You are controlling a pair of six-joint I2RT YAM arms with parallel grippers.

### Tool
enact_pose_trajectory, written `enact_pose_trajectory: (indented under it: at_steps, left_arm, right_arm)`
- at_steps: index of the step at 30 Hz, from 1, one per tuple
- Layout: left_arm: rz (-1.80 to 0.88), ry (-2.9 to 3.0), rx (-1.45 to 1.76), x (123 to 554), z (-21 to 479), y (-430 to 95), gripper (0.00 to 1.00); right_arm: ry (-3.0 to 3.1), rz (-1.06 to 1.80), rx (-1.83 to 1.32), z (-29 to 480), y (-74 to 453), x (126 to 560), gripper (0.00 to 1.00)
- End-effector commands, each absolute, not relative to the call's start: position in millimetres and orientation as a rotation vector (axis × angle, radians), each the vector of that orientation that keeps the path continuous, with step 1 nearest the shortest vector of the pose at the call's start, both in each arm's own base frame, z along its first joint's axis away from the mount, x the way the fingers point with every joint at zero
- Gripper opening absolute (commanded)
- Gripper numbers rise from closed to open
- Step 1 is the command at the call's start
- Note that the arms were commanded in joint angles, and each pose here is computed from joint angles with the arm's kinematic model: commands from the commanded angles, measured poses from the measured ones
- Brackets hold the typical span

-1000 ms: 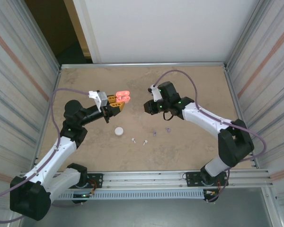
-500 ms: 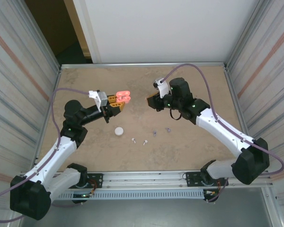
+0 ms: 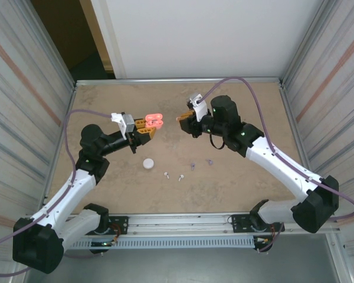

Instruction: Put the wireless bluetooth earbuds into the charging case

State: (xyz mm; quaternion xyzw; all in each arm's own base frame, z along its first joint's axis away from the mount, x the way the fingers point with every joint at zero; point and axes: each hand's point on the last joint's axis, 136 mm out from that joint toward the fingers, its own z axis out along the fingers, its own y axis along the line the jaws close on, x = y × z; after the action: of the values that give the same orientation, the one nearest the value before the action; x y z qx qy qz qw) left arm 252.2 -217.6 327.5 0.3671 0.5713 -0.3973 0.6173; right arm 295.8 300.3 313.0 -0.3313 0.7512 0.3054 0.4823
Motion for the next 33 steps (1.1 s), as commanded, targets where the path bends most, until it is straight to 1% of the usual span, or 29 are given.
enact_pose_trajectory:
  at_steps: [1, 17, 25, 33]
  left_arm:
    - [-0.916, 1.256, 0.862, 248, 344, -219, 0.0]
    - [-0.92, 1.262, 0.867, 248, 344, -221, 0.0]
    - [-0.92, 1.259, 0.868, 248, 344, -221, 0.0]
    - [-0.924, 1.256, 0.868, 247, 345, -221, 0.0]
  right_arm:
    - [1.683, 0.729, -0.82, 359, 303, 291, 0.21]
    - [1.507, 0.79, -0.919, 394, 328, 270, 0.21]
    - [1.453, 0.826, -0.966, 399, 340, 262, 0.21]
    - [1.439, 0.835, -1.012, 394, 351, 259, 0.21]
